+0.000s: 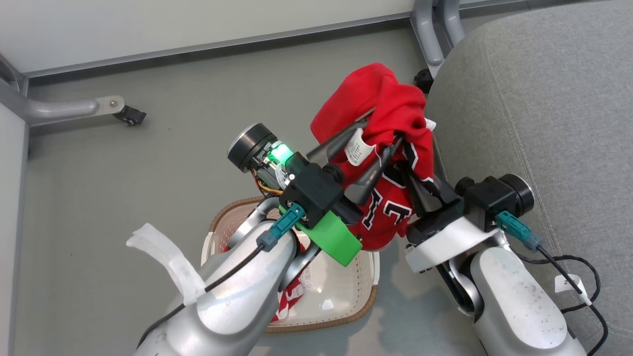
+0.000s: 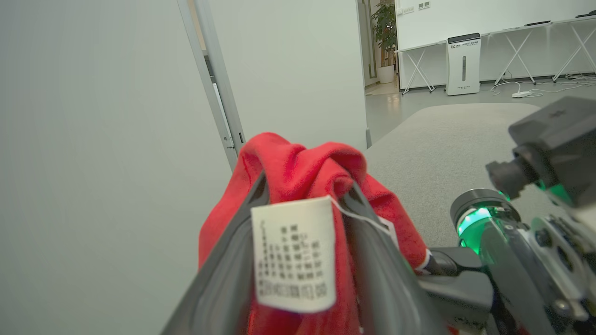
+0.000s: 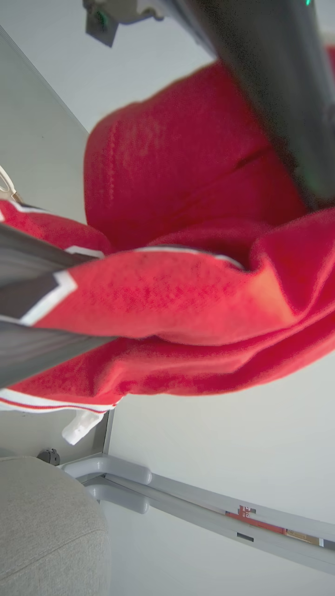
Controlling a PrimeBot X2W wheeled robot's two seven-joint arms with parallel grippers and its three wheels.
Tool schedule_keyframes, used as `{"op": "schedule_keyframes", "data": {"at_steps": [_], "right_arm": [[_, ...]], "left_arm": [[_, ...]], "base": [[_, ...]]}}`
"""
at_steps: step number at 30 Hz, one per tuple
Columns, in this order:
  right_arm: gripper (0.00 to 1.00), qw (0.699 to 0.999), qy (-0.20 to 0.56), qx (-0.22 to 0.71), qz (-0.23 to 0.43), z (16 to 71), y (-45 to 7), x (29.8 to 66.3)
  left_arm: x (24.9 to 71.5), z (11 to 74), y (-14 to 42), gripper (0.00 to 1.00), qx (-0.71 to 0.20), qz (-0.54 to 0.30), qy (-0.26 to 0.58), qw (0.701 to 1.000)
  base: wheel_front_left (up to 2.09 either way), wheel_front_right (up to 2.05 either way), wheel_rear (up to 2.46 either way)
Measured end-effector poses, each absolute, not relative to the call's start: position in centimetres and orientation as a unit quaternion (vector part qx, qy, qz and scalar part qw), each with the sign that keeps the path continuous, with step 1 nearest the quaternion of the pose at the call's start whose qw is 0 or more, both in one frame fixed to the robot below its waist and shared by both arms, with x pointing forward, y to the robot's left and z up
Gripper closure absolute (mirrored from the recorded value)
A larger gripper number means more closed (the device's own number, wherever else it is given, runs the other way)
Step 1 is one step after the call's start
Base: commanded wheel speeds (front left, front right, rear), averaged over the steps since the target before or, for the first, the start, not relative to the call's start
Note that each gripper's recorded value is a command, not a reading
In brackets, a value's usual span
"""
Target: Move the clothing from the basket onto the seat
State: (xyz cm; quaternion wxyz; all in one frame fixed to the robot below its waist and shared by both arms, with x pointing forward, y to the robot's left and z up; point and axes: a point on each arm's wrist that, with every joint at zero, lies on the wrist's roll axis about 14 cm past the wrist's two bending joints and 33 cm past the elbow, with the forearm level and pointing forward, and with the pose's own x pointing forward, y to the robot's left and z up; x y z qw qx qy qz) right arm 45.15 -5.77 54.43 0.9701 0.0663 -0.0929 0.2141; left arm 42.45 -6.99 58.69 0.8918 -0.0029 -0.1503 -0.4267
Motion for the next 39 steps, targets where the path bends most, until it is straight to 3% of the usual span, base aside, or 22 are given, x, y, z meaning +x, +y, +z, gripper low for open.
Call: {"op": "schedule_keyframes", "data": {"at_steps": [19, 39], "right_arm": [[1.00, 0.982, -0.108, 0.061, 0.143, 55.3, -10.6, 46.5], [1.00, 0.994, -0.099, 0.040, -0.019, 54.6, -22.1, 41.8]], "left_arm": [[42.1, 58.3, -7.2, 0.00, -0.002, -0.430, -0.146, 0.891], [40.0, 56.5, -12.3, 0.00, -0.027, -0.498, -0.124, 0.858]], "base": [[0.00, 0.00, 0.00], [0.00, 0.00, 0.00]]}}
